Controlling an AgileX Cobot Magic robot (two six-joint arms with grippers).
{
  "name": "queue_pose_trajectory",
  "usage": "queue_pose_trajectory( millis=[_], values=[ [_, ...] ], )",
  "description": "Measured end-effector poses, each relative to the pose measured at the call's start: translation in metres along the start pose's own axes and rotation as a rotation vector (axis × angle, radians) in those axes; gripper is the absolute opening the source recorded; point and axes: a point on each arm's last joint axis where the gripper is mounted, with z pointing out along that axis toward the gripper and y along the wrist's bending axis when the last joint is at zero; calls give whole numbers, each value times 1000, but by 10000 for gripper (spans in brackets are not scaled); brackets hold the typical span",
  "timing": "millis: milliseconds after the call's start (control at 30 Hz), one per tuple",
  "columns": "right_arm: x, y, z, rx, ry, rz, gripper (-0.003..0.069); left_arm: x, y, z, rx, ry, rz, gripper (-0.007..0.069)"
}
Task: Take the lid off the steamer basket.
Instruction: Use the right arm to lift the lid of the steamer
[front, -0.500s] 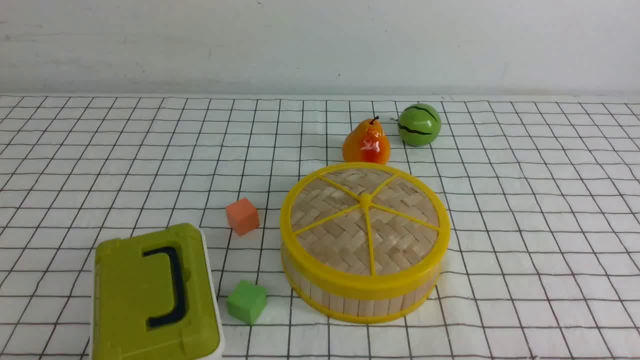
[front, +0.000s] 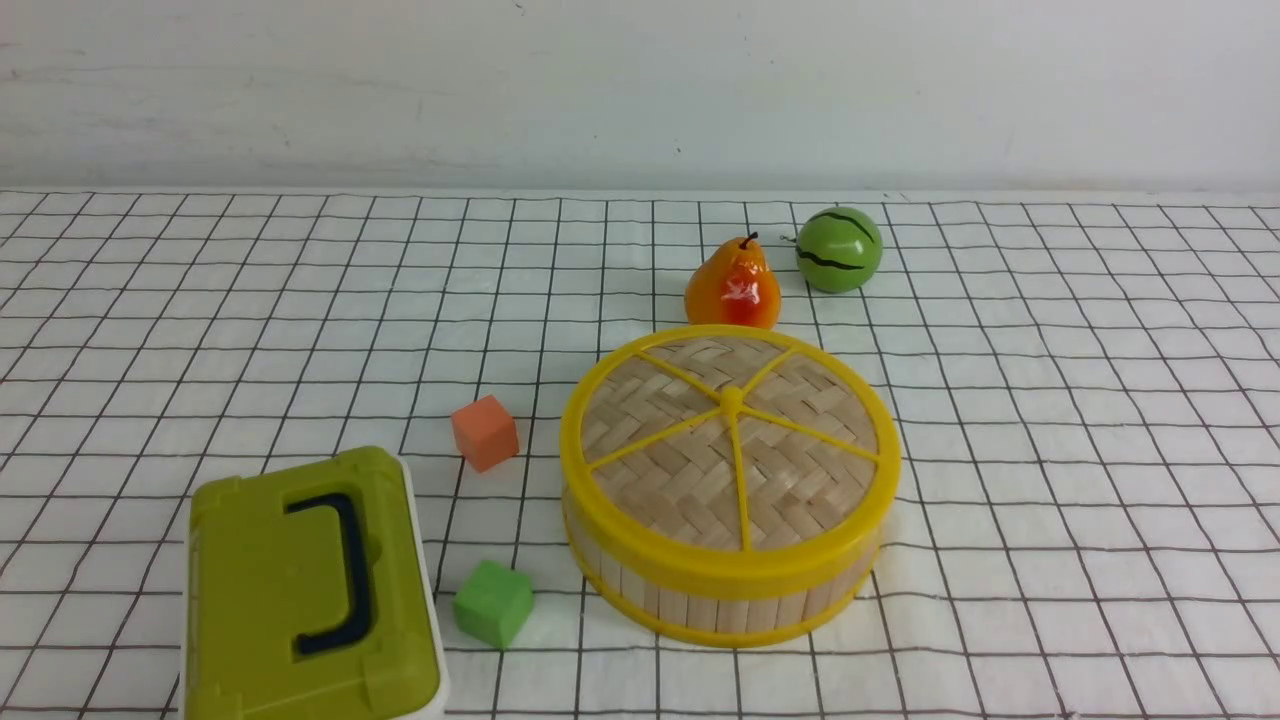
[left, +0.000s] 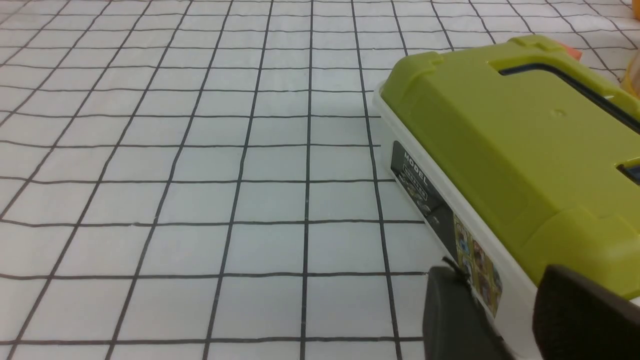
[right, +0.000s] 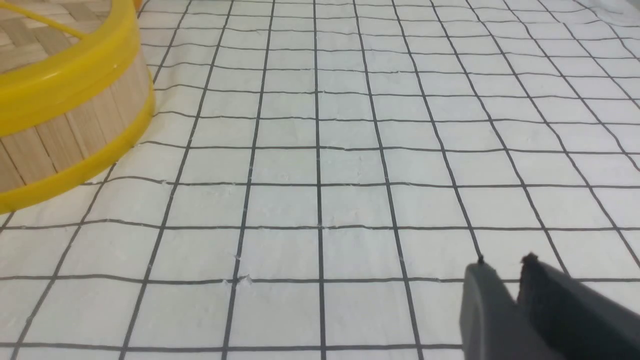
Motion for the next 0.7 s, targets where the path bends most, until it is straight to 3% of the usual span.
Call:
queue_pose_trajectory(
  millis=[700],
  values=[
    [0, 0, 0, 4, 0, -29, 132, 0, 0, 0, 0, 0, 0, 239]
  ],
)
